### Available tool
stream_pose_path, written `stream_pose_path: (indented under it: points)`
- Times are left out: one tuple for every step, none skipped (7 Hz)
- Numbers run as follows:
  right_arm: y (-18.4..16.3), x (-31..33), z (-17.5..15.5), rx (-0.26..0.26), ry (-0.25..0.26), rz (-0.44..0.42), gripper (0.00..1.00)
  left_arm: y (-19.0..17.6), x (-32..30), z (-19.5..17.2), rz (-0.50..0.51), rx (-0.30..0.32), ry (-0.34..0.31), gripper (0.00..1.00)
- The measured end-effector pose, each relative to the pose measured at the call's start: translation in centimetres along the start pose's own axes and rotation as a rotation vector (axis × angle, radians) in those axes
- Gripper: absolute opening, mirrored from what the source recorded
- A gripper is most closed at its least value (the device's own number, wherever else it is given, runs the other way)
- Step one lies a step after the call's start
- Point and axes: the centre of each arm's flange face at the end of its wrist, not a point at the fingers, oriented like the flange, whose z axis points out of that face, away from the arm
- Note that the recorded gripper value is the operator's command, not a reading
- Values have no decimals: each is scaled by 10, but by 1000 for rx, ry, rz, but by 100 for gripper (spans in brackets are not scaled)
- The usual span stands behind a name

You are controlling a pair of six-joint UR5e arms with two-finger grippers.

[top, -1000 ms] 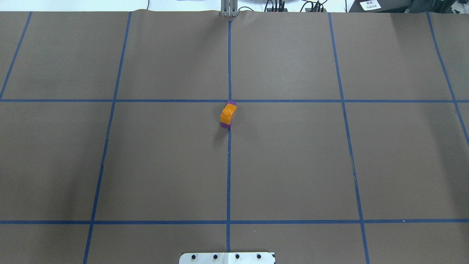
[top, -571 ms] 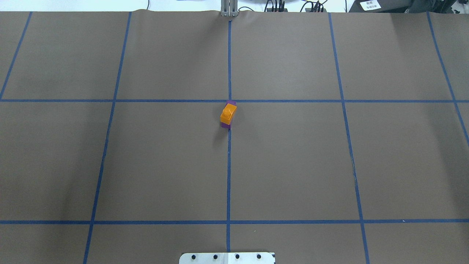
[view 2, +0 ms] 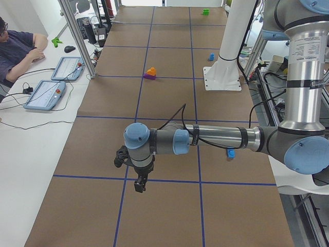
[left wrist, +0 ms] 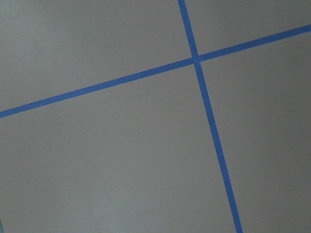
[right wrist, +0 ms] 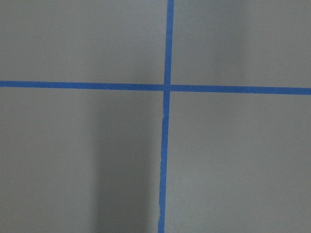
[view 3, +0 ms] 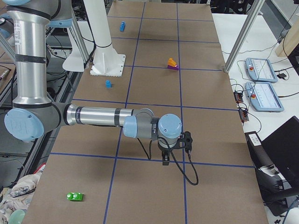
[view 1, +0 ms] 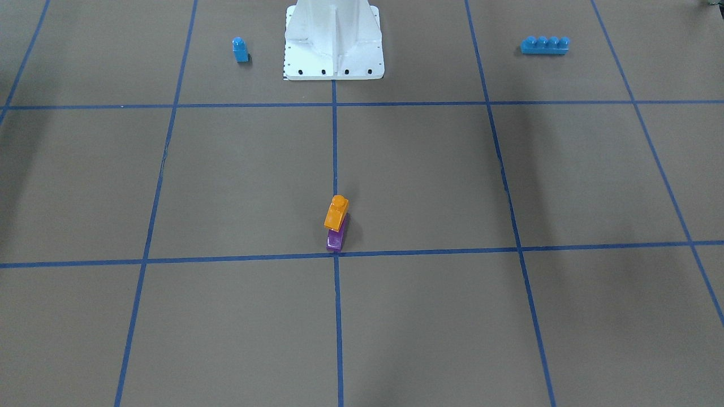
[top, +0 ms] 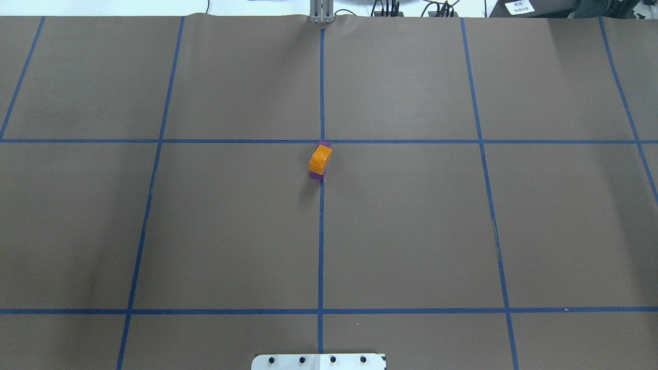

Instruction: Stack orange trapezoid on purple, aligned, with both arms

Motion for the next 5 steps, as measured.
stream_pose_path:
  points:
    - [-2,-2,-2,4,0,-6,100,-1,1,-1,2,2,-1,100]
    - [-4,-4,-4,8,1,-11,100,-2,1,-2,3,4,-1,100]
    - [-5,-5,-5,10,2,-13,100,-3,2,-3,4,6,-1,100]
    - [-5,-6,-6,12,2,-15,100,-3,2,-4,4,7,-2,100]
    - [-6,-6,-6,13,2,-17,100,-4,2,-4,4,7,-2,100]
